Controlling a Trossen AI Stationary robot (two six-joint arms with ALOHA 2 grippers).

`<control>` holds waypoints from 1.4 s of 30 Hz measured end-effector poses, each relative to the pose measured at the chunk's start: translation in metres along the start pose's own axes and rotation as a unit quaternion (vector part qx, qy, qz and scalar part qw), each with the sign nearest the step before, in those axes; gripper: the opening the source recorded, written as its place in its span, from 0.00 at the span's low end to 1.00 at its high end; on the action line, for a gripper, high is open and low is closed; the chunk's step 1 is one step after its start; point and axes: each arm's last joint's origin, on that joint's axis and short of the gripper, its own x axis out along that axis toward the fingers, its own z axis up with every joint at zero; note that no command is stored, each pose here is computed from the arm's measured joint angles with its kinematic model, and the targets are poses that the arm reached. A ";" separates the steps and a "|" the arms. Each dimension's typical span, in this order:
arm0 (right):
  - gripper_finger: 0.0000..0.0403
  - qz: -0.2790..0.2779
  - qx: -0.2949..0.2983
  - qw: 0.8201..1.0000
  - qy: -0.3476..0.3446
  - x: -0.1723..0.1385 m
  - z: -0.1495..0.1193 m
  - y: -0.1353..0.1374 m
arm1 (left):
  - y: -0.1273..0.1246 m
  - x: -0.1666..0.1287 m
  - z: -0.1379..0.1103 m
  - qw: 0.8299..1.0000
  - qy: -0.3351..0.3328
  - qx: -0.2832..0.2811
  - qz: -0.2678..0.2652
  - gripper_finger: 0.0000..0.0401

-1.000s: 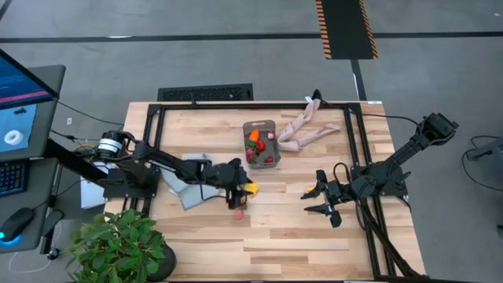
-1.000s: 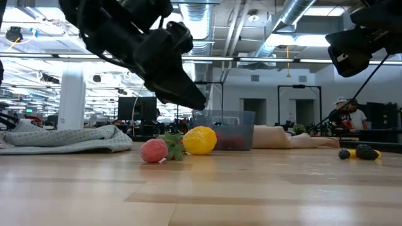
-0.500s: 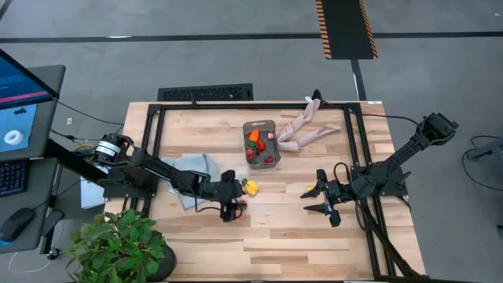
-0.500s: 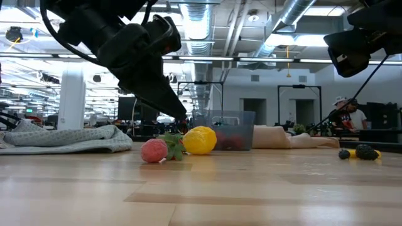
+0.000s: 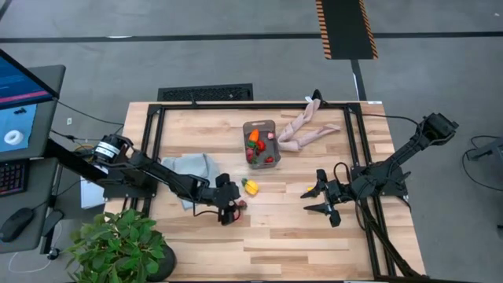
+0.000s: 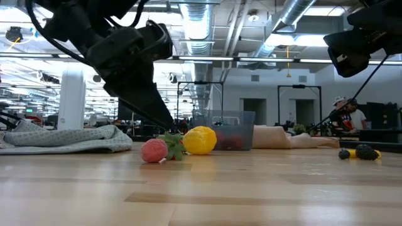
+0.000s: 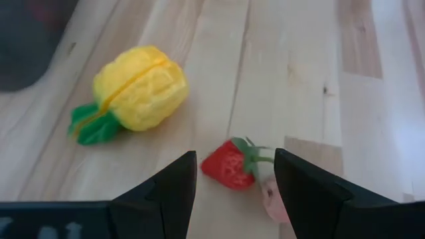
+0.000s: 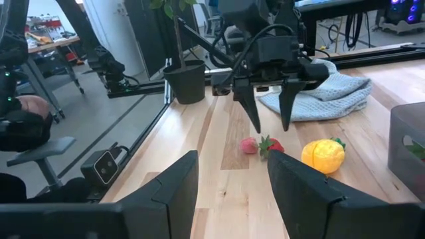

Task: Pick and placing Produce into tupperware
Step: Put the red strawberry into the black bin

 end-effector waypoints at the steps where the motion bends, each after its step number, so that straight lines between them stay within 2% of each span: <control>1: 0.51 0.000 0.000 1.000 0.000 0.000 0.000 0.000 | -0.001 0.000 0.000 1.000 0.001 0.001 -0.001 0.47; 7: 0.50 0.000 0.000 1.000 0.000 0.000 0.000 0.000 | -0.006 -0.002 -0.003 1.000 0.000 -0.006 -0.006 0.45; 18: 0.51 0.000 0.000 1.000 0.000 0.000 0.000 0.000 | -0.007 -0.002 -0.003 1.000 -0.010 -0.013 0.015 0.44; 25: 0.51 0.000 0.000 1.000 0.001 0.000 0.000 0.000 | -0.005 0.007 -0.011 0.999 -0.009 -0.009 0.038 0.44; 42: 0.51 -0.001 -0.001 1.000 0.003 0.000 -0.001 0.000 | -0.008 0.008 -0.011 1.000 -0.003 0.004 0.010 0.43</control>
